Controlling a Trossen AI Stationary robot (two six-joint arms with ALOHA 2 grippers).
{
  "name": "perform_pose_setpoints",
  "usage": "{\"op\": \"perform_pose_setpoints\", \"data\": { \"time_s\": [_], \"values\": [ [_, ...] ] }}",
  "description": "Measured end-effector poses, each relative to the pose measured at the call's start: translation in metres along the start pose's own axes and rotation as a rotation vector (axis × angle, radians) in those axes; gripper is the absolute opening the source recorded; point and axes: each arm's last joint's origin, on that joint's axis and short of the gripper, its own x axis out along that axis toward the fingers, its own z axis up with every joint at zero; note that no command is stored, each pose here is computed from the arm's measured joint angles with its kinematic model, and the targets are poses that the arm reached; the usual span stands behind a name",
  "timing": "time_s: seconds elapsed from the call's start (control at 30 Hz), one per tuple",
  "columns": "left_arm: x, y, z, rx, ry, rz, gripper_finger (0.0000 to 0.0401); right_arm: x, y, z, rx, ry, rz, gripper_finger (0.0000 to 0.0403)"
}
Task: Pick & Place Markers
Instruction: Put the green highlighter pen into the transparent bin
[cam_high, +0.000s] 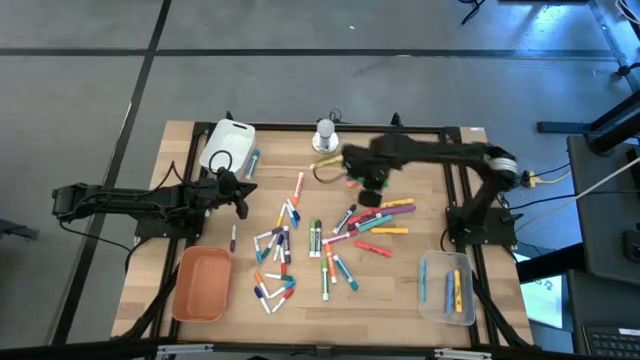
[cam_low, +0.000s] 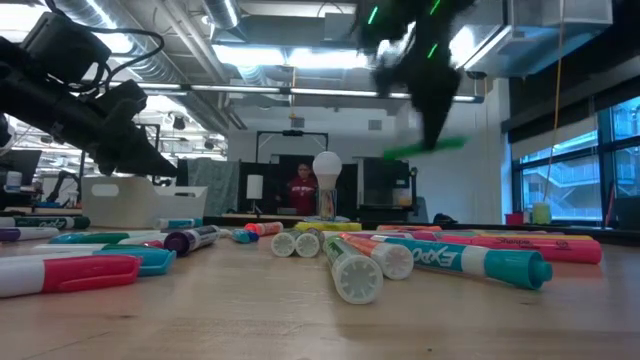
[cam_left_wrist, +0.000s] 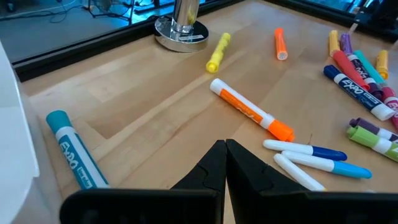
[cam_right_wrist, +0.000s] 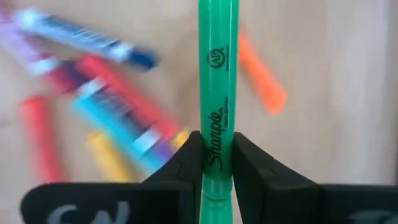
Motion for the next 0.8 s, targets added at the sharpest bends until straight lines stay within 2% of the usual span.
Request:
{"op": "perform_pose_setpoints", "data": {
  "time_s": [0.1,0.2,0.27,0.37,0.47,0.67,0.8],
  "values": [
    [0.000,0.000,0.000,0.000,0.000,0.001,0.0006,-0.035,0.037,-0.036,0.138,0.016,0.009,0.0060],
    [0.000,0.000,0.000,0.004,-0.001,0.002,0.0006,-0.061,0.067,-0.073,0.408,0.016,0.025,0.0060],
    [0.000,0.000,0.000,0.018,-0.001,0.003,0.0006,-0.071,0.086,-0.095,0.569,-0.001,0.022,0.0060],
    [0.000,0.000,0.000,0.035,-0.001,0.003,0.0006,-0.071,0.113,-0.119,0.725,-0.020,0.011,0.0060],
    [0.000,0.000,0.000,0.037,0.000,0.002,0.0006,-0.062,0.137,-0.139,0.830,0.083,0.026,0.0060],
    [0.000,-0.001,-0.001,0.040,0.021,-0.034,0.0006,-0.036,0.167,-0.170,0.979,0.448,-0.024,0.0060],
    [0.001,-0.001,-0.002,0.034,0.033,-0.039,0.0006,-0.021,0.180,-0.177,1.012,0.508,0.031,0.0060]
  ]
}}
